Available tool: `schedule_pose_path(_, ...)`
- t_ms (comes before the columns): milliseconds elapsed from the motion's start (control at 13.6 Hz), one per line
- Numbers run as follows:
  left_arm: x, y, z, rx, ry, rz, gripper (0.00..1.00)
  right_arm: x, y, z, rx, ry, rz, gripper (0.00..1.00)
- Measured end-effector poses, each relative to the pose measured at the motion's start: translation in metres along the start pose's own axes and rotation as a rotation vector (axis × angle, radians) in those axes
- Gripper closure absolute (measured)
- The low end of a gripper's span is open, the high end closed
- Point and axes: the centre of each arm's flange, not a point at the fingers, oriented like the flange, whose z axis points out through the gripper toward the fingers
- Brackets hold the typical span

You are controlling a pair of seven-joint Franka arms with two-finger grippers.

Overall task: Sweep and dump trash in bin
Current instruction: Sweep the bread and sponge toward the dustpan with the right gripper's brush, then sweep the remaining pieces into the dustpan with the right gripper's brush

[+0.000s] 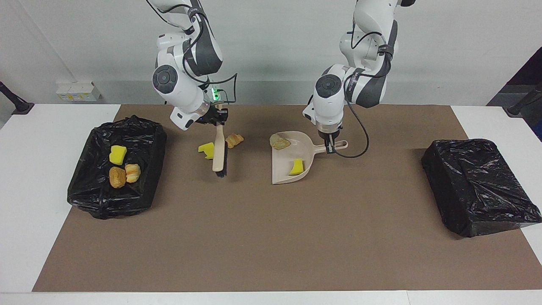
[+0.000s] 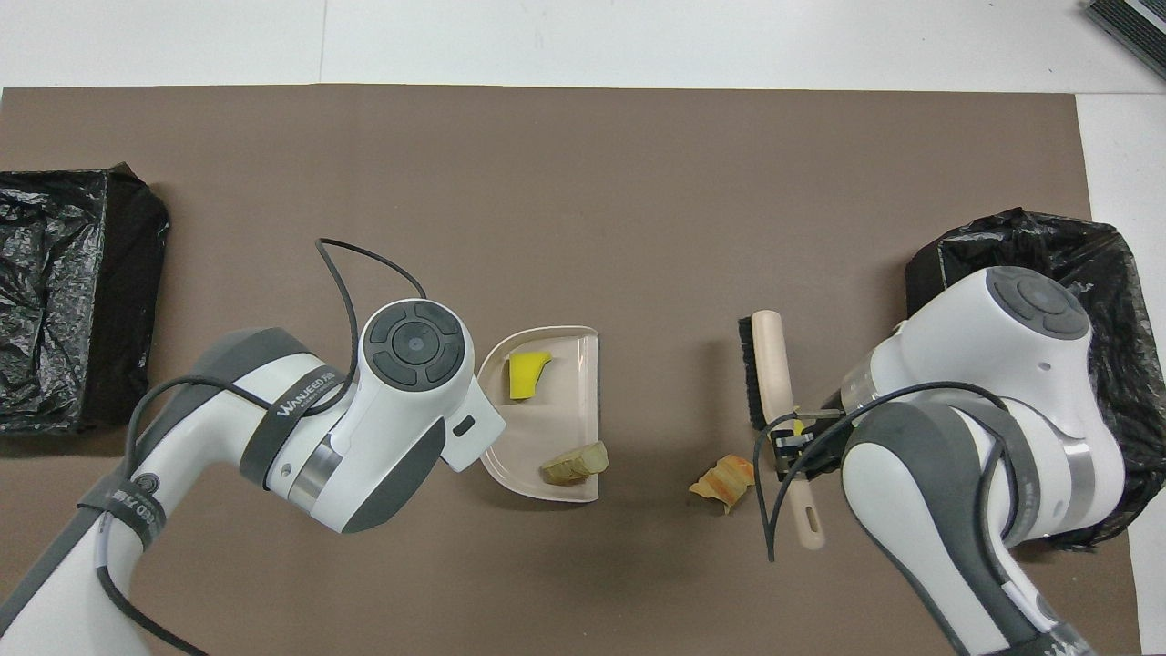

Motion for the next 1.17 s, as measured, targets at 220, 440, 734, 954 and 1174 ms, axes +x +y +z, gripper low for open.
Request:
schedule_pose_path(220, 0.000, 0.003, 0.000, -0.001, -0.003, 0.003, 0.67, -0.026, 0.045, 0.021, -0.148, -0.021, -0.009, 0.74)
schedule_pose_path(440, 0.001, 0.005, 0.002, -0.004, -0.006, 0.002, 0.67, -0.065, 0.072, 0.050, -0.185, -0.032, -0.016, 0.74)
schedule_pose_path(734, 0.003, 0.010, 0.001, -0.004, -0.010, -0.001, 0.67, -0.097, 0.063, 0.095, -0.216, -0.039, 0.036, 0.74)
schedule_pose_path(954, 0.004, 0.012, 0.002, -0.005, -0.011, -0.008, 0.67, -0.103, -0.007, 0.124, -0.208, -0.002, 0.101, 0.74)
schedule_pose_path(1174, 0.004, 0.012, 0.002, -0.005, -0.012, -0.014, 0.67, -0.107, -0.068, 0.150, -0.165, 0.024, 0.148, 0.74)
